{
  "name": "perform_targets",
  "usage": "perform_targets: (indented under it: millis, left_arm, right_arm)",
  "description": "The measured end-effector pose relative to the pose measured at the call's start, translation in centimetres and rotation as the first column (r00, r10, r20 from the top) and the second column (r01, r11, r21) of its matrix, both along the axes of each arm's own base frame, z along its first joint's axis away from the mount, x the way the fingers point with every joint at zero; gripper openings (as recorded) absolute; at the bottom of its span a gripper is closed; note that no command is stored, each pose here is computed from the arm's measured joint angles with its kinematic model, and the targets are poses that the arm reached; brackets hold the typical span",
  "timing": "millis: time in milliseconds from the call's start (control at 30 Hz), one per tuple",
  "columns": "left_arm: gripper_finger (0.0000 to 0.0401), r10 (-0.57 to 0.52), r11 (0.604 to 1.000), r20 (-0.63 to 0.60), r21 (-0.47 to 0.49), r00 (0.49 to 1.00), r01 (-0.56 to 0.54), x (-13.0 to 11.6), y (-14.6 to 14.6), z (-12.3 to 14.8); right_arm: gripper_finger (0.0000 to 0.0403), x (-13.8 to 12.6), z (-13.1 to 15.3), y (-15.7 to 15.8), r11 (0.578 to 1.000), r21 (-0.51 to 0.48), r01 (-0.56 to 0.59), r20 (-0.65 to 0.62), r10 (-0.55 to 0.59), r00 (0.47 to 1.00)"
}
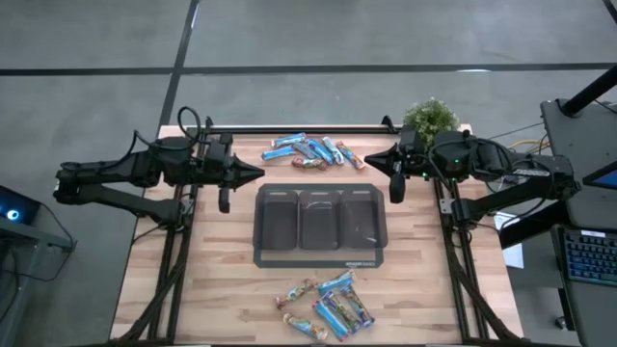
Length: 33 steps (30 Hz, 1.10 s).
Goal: Pick and place Granola Bars by type
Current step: Put the yellow granola bar into the right black bin
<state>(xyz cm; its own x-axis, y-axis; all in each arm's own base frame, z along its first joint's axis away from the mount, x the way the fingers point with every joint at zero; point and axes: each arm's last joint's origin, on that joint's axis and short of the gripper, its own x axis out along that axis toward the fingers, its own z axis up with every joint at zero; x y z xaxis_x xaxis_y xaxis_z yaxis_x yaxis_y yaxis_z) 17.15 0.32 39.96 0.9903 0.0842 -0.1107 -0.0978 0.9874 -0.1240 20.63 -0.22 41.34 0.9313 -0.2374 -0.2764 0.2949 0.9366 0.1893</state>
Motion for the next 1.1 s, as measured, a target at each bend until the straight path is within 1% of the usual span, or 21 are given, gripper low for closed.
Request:
perform_targets:
  millis: [267, 567, 867, 1100]
  left_arm:
    - [0.0, 0.021, 1.0, -0.011, 0.011, 1.0, -0.021, 0.07, 0.09, -0.12]
    - [0.0, 0.097, 0.995, -0.039, 0.033, 0.995, -0.096, 0.15, 0.31, -0.44]
    - [0.0, 0.102, 0.994, -0.037, 0.034, 0.994, -0.1, 0.15, 0.33, -0.42]
    - [0.0, 0.099, 0.993, -0.039, 0.061, 0.994, -0.097, 0.16, 0.33, -0.42]
  right_arm:
    - [0.0009, 0.05, -0.05, -0.01, 1.0, 0.0, 0.001, -0.002, -0.001, 1.0]
    - [0.0008, 0.1, -0.27, -0.1, 0.999, -0.01, 0.03, -0.008, -0.03, 1.0]
    - [0.0009, 0.19, -0.67, -0.11, 0.999, -0.011, 0.034, -0.02, -0.034, 0.999]
    - [0.0008, 0.21, -0.81, -0.16, 0.998, -0.018, 0.052, -0.025, -0.053, 0.998]
